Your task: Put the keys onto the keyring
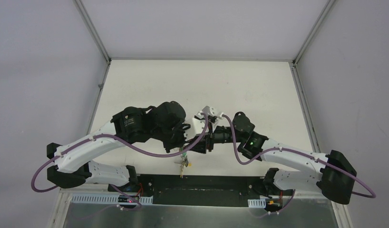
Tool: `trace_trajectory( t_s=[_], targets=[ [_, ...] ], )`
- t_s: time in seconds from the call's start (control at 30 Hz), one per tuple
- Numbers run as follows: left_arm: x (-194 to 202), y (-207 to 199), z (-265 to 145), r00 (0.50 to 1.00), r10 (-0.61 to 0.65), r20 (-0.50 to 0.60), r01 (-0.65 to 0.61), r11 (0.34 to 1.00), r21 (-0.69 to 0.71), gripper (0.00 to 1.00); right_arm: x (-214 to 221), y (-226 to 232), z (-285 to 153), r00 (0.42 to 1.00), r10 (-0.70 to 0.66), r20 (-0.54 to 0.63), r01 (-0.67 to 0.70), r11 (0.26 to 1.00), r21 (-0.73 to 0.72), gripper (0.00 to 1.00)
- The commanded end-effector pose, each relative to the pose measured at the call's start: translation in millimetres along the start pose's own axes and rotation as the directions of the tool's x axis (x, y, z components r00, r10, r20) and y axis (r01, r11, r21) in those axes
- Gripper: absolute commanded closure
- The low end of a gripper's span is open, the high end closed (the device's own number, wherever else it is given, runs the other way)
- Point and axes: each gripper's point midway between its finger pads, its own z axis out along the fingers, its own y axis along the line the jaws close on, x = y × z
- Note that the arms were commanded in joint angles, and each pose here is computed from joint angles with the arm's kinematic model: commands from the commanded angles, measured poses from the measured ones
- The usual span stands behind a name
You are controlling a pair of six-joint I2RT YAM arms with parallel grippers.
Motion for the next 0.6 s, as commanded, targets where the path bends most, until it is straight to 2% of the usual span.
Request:
trace_trajectory(
  t_s=[0.0,0.17,0.2,0.27,0.37,0.43,0.53,0.57],
  targets=[
    [-23.2,0.2,-12.4,0.994,0.019,0.103,-0.019,1.0,-0.009,1.0,-17.9,1.9,7.0,0.996,-0.042,0.075,0.043,0.999,-0.008,0.66],
    [-24.8,1.0,-13.9,0.992,0.015,0.125,-0.014,1.0,-0.015,1.0,-14.2,0.4,10.9,0.997,-0.046,0.061,0.047,0.999,-0.017,0.85],
    [-25.0,1.0,-14.4,0.992,0.013,0.129,-0.011,1.0,-0.016,1.0,-14.0,0.2,10.9,0.997,-0.047,0.061,0.048,0.999,-0.016,0.86],
    [-24.8,0.9,-15.0,0.991,0.01,0.135,-0.007,1.0,-0.017,1.0,-12.1,-0.3,10.2,0.997,-0.049,0.057,0.05,0.999,-0.011,0.85],
    [-24.5,0.5,-15.3,0.99,0.009,0.14,-0.006,1.0,-0.016,1.0,-9.6,-3.3,7.8,0.998,-0.047,0.049,0.046,0.999,0.013,0.74],
    [-24.6,0.2,-15.3,0.99,0.009,0.142,-0.007,1.0,-0.015,1.0,-10.1,-3.3,5.7,0.997,-0.056,0.05,0.055,0.998,0.021,0.75],
    [-25.3,0.5,-14.8,0.989,0.008,0.144,-0.006,1.0,-0.016,1.0,-11.3,-2.2,5.2,0.996,-0.072,0.048,0.071,0.997,0.017,1.0],
    [-25.5,0.3,-14.4,0.989,0.009,0.145,-0.007,1.0,-0.015,1.0,-10.9,-1.7,5.1,0.996,-0.073,0.044,0.073,0.997,0.013,1.0]
  ],
)
